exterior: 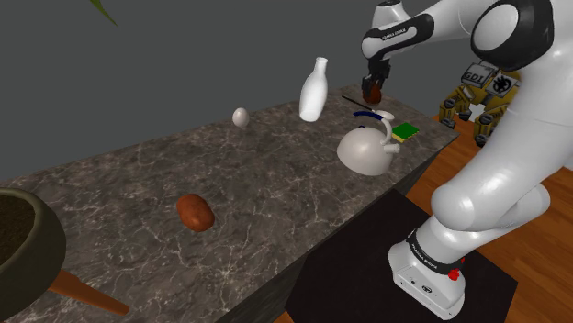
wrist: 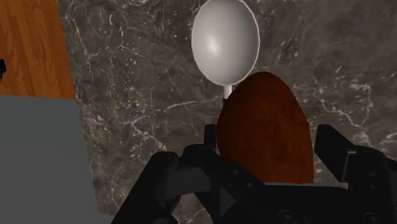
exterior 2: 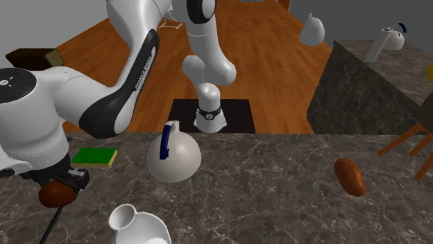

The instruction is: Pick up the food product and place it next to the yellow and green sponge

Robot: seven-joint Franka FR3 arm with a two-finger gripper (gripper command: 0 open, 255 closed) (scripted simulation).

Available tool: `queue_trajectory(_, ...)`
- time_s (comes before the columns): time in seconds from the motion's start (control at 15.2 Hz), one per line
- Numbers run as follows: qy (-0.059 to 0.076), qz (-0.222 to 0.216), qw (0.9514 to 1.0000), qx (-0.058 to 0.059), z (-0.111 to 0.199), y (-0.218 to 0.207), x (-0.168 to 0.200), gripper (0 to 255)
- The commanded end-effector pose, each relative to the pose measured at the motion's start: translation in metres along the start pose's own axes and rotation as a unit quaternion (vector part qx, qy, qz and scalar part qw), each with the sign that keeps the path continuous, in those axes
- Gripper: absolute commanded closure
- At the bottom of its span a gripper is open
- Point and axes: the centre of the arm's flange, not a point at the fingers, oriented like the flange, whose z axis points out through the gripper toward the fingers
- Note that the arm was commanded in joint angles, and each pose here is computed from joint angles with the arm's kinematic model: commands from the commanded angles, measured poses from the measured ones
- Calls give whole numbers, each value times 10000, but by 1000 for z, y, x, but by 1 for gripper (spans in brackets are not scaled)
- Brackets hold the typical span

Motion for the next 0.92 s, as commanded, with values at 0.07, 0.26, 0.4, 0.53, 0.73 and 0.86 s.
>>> queue_trajectory(0.07, 2, 1, 10000, -1, 14, -5, 1, 255)
queue_trajectory(0.26, 2, 1, 10000, -1, 29, -10, 1, 255)
queue_trajectory(0.4, 2, 1, 10000, -1, 39, -14, 2, 255)
queue_trajectory(0.53, 2, 1, 10000, -1, 49, -17, 2, 255)
queue_trajectory(0.73, 2, 1, 10000, -1, 64, -22, 3, 255)
queue_trajectory(0.86, 2, 1, 10000, -1, 76, -26, 4, 255)
